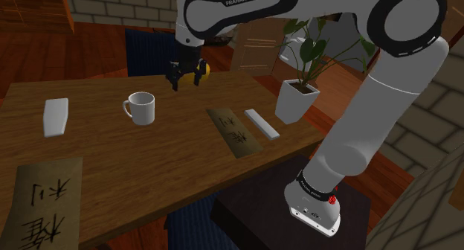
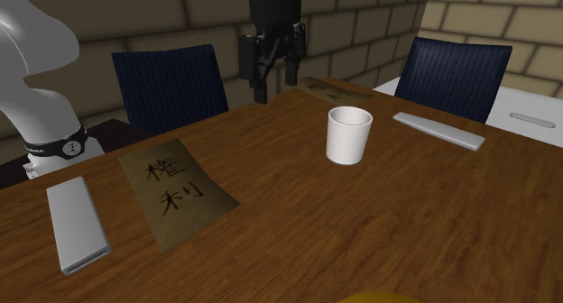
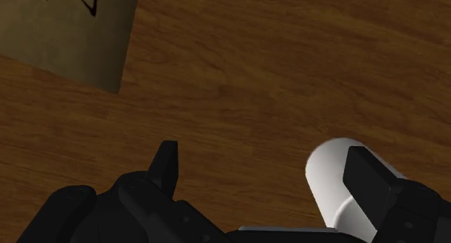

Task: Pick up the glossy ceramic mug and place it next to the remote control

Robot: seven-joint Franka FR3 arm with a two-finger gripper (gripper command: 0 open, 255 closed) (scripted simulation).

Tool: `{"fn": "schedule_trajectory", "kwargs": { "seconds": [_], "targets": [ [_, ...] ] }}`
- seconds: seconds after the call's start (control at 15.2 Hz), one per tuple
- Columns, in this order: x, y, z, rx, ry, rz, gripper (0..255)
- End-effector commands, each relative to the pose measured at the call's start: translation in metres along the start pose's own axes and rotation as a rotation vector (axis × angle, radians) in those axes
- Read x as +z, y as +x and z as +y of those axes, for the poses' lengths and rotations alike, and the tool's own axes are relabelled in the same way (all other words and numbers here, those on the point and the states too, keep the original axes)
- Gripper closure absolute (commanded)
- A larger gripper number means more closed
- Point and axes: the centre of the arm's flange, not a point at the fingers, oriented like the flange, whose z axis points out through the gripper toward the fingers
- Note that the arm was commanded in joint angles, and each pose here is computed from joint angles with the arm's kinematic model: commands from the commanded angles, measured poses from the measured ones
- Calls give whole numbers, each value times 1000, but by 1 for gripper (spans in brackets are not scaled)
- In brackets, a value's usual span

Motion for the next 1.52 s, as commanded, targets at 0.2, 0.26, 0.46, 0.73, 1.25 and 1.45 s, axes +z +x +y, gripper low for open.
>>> {"fn": "schedule_trajectory", "kwargs": {
  "seconds": [0.2, 0.26, 0.46, 0.73, 1.25, 1.45],
  "targets": [
    [31, 42, -38, 17, 18, 7, 0],
    [36, 51, -45, 20, 21, 8, 0],
    [53, 78, -66, 29, 32, 12, 0],
    [71, 91, -76, 34, 36, 14, 0],
    [101, 91, -77, 34, 36, 14, 0],
    [101, 91, -77, 34, 36, 14, 0]
  ]
}}
